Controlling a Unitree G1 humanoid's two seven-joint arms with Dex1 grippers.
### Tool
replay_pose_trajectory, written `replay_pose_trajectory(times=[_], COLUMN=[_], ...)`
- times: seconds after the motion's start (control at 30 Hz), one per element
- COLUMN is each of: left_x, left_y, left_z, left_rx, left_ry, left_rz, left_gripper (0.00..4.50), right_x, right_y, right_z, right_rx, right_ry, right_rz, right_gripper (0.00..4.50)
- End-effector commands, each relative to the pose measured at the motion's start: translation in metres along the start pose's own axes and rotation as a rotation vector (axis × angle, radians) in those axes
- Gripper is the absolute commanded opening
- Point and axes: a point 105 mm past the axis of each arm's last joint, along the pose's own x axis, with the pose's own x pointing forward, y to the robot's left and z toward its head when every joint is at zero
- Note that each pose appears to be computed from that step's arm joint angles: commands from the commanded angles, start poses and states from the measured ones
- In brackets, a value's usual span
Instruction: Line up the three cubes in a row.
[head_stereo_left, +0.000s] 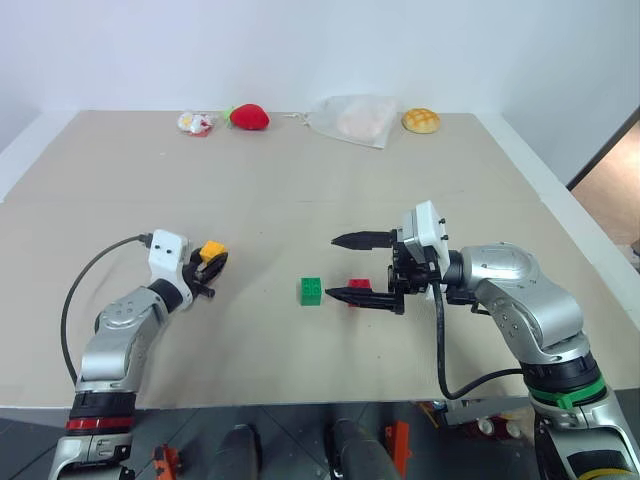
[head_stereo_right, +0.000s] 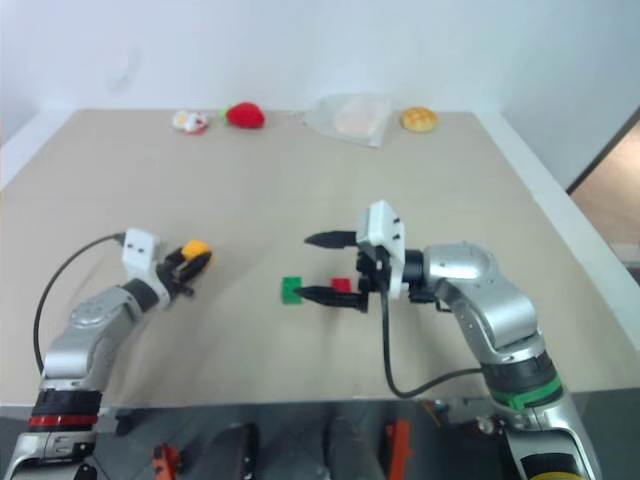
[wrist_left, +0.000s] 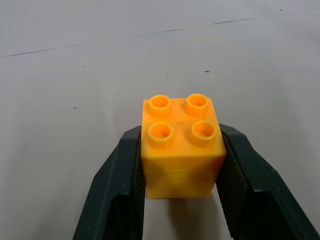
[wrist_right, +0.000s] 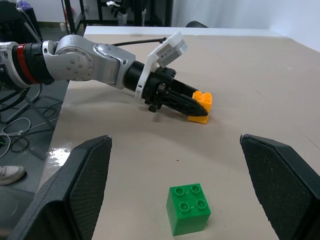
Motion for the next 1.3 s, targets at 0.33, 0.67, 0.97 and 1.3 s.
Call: replay_pose_trajectory(times=[0.33,0.67,0.97,1.3], left_x=[-0.034,-0.046,-0.025,-0.017], left_y=[-0.044,-0.084,-0.07,-0.058], left_z=[0.078,0.05,0.032,0.027], left_rx=[0.309,0.263,0.284,0.303], left_ry=[-0.141,-0.068,-0.033,-0.015], left_rz=[-0.634,-0.996,-1.023,-1.033], left_gripper=[1.33,1.33,1.33,1.33], right_x=[-0.017,-0.034,-0.04,-0.059], right_y=[0.003,-0.003,0.002,0.006], right_z=[0.009,0.006,0.008,-0.002], right_rx=[-0.02,0.002,0.009,0.062], right_ry=[-0.009,0.03,0.055,0.111], right_rz=[0.031,-0.017,-0.041,-0.051], right_gripper=[4.29,4.29,4.29,4.29])
